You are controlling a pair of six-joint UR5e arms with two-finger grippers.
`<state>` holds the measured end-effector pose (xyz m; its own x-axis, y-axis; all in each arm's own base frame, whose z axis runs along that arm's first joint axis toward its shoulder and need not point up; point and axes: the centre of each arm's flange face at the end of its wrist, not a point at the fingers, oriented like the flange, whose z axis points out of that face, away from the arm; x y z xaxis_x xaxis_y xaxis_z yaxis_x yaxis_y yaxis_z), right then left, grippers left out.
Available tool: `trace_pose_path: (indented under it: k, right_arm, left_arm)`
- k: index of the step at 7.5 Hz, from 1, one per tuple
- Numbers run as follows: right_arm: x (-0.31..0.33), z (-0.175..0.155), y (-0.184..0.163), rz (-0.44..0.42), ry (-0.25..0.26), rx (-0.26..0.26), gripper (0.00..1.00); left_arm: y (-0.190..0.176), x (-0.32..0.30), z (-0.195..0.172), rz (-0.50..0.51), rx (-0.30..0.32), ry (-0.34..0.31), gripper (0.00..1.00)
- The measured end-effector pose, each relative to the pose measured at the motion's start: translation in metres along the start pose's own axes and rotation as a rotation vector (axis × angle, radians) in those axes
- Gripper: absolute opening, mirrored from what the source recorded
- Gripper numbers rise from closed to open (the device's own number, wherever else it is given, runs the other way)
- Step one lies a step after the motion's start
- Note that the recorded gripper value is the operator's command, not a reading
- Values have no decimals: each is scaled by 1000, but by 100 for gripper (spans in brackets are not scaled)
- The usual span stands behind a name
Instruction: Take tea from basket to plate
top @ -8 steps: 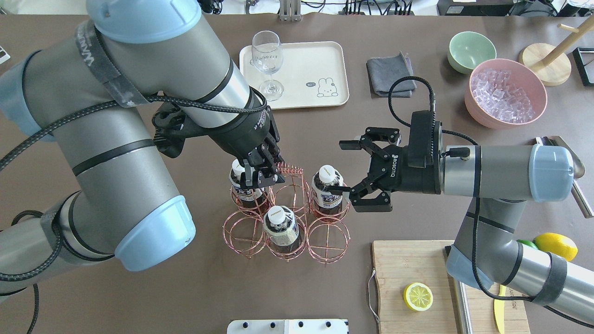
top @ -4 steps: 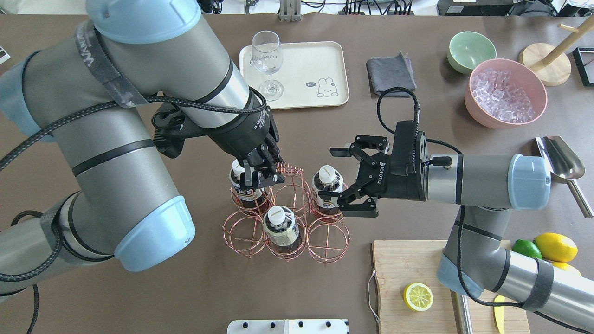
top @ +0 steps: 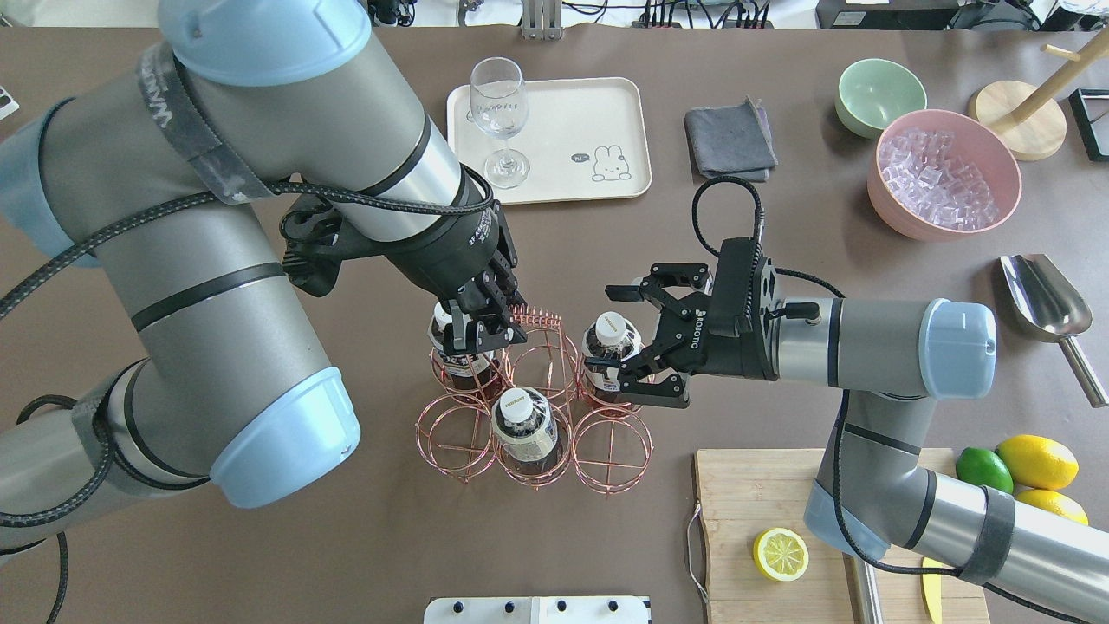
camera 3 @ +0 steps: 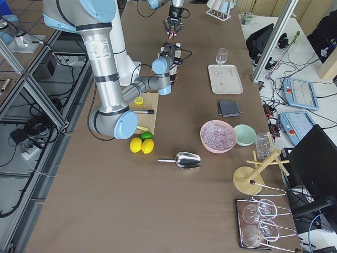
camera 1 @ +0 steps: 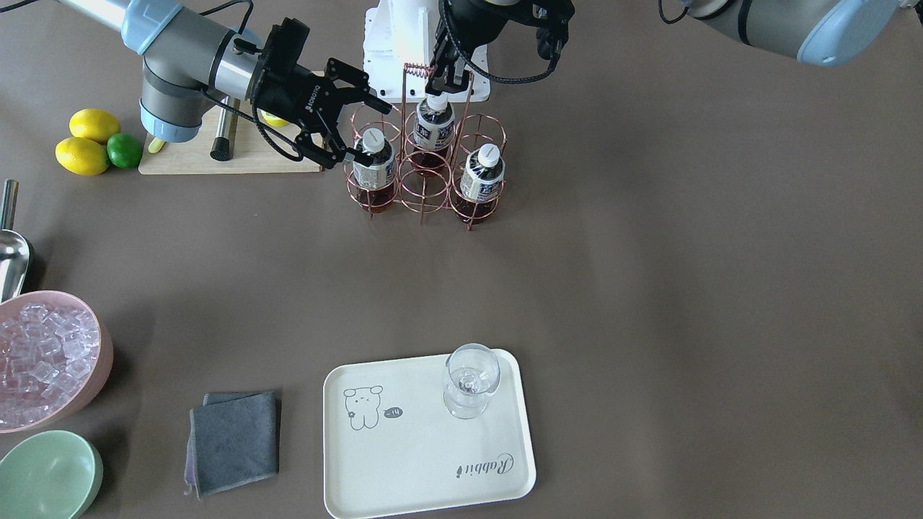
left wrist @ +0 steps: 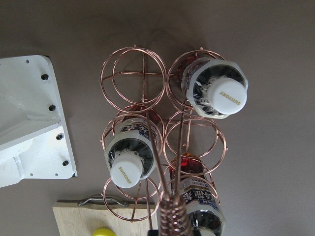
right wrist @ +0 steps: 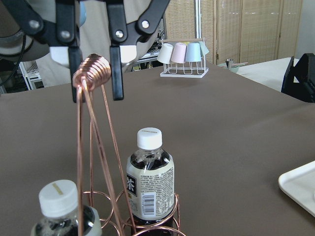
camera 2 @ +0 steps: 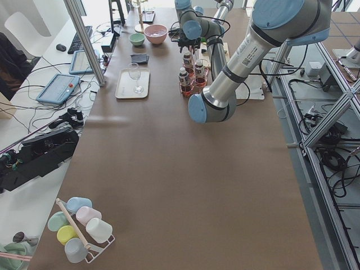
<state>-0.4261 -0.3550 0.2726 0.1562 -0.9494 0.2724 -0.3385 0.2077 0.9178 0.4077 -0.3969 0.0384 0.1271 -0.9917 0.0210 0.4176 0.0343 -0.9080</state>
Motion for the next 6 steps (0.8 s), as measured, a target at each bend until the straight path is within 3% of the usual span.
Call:
trace_pose_path:
  k: [2, 3, 4, 6]
  right_arm:
    - [0, -1, 2, 3, 0, -4, 32]
    - [1, -3, 3, 3, 2, -6, 7]
    - [3, -4, 5, 7, 3, -10, 0]
    - [3, -8, 7, 17, -6, -31, 0]
  left_arm:
    - [-2, 0, 0, -2, 1, 0, 0]
    - [-2, 0, 0, -2, 2, 1, 0]
    - [-1, 0, 0, -2, 1, 2, 0]
    - [0, -1, -1, -1, 0, 2, 0]
